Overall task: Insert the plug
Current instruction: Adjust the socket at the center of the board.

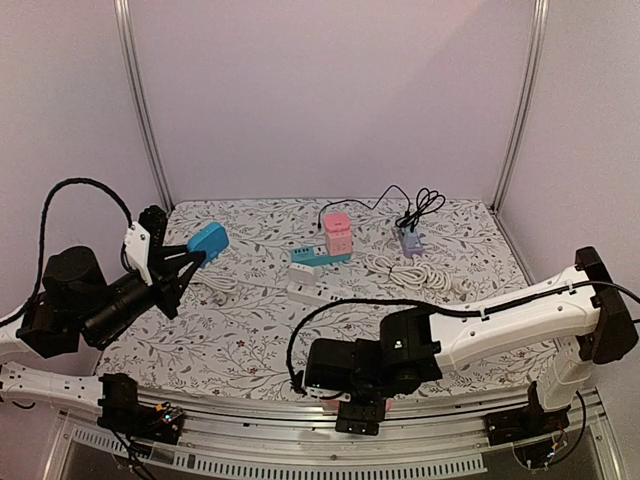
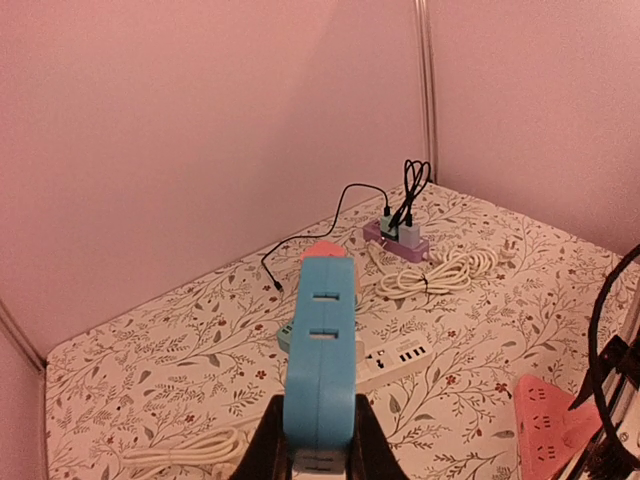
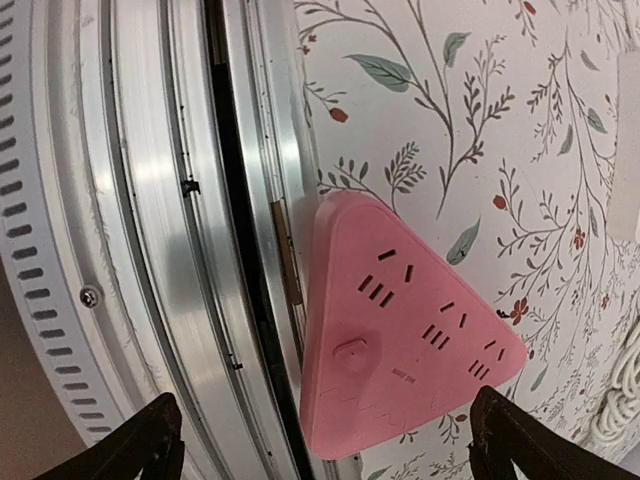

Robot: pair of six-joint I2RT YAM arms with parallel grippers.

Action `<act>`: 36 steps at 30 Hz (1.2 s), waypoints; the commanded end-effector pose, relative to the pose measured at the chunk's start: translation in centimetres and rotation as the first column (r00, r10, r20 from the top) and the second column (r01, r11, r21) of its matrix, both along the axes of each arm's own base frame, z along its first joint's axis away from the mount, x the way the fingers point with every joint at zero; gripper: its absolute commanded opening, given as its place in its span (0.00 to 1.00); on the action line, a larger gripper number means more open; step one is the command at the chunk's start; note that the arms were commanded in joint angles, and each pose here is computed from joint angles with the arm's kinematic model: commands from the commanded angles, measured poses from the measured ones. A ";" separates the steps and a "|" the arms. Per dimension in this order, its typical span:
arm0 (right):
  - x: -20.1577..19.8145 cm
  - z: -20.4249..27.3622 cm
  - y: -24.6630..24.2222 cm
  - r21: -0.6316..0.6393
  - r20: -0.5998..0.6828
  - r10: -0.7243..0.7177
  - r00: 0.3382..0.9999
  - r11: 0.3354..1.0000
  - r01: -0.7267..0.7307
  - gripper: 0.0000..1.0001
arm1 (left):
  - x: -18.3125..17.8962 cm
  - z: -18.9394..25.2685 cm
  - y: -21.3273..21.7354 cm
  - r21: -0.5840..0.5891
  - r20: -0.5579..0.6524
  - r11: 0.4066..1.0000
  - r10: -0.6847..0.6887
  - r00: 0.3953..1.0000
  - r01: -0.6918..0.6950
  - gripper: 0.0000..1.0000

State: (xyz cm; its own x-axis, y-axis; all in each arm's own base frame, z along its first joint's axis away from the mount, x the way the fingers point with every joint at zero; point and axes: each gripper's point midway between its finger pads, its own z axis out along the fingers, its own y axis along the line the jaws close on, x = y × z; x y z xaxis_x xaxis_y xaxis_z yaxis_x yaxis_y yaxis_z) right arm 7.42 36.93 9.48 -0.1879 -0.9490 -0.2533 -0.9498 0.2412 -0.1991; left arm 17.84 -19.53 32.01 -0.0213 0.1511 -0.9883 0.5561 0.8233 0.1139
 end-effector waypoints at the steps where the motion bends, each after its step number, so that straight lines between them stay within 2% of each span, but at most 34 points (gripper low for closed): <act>1: 1.6 -1.8 1.9 -0.132 0.095 0.349 0.932 0.933 -0.335 0.99 | -0.7 0.8 -0.1 0.000 0.016 1.000 -0.030 0.999 0.030 0.00; 4: 3.3 -3.4 3.0 -0.210 0.129 0.403 0.906 0.904 -0.372 0.99 | -0.7 0.7 0.1 -0.002 0.018 1.000 -0.021 1.000 0.021 0.00; 6: 5.0 -4.5 3.3 -0.248 0.146 0.373 0.916 0.910 -0.332 0.93 | -0.6 0.8 0.1 -0.001 0.021 1.000 -0.017 1.000 0.017 0.00; 8: 6.1 -5.4 3.4 -0.249 0.130 0.336 0.933 0.922 -0.298 0.86 | -0.6 0.8 0.1 0.004 0.023 1.000 -0.015 1.000 0.015 0.00; 15: 9.6 -5.8 3.8 -0.168 0.115 0.201 0.973 0.969 -0.180 0.72 | -0.5 0.4 -0.3 0.034 0.025 0.999 -0.012 1.000 0.011 0.00; 20: 12.3 -5.8 2.8 -0.134 0.115 0.068 0.991 0.990 -0.052 0.72 | -0.3 0.2 -0.4 0.048 0.027 0.999 -0.008 1.000 0.006 0.00; 24: 12.5 -5.3 2.8 -0.091 0.094 0.014 0.995 0.996 -0.005 0.78 | -0.5 -0.3 -1.2 0.068 0.022 0.997 -0.034 0.999 0.033 0.00; 26: 12.2 -4.3 3.7 -0.035 0.078 -0.002 0.997 0.999 0.004 0.81 | -0.7 -0.6 -1.9 0.081 0.013 0.995 -0.065 0.998 0.064 0.00; 31: 11.7 2.4 5.8 0.221 0.070 -0.038 0.997 0.975 0.022 0.86 | -2.0 -1.4 -4.8 0.116 -0.036 0.970 -0.211 0.977 0.213 0.00; 33: 11.6 5.0 5.5 0.333 0.064 -0.068 0.996 0.942 0.043 0.91 | -2.8 -2.1 -6.7 0.118 -0.070 0.944 -0.303 0.950 0.310 0.00; 35: 11.9 8.6 4.1 0.468 0.043 -0.124 0.991 0.879 0.090 0.97 | -3.3 -3.3 -8.8 0.130 -0.122 0.907 -0.387 0.914 0.402 0.00; 36: 12.2 9.3 3.2 0.517 -0.008 -0.168 0.986 0.843 0.148 0.98 | -3.4 -4.0 -9.9 0.139 -0.151 0.888 -0.419 0.895 0.439 0.00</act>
State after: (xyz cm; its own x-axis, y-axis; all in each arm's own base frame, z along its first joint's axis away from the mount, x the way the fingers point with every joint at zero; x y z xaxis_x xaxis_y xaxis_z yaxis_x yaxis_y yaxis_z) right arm 18.99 40.85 11.75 -0.1974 -0.8602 -0.4702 -0.9208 0.3273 -0.2122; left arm 16.33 -25.32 29.04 -0.0258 0.3005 -0.9534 0.7299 0.6573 0.1874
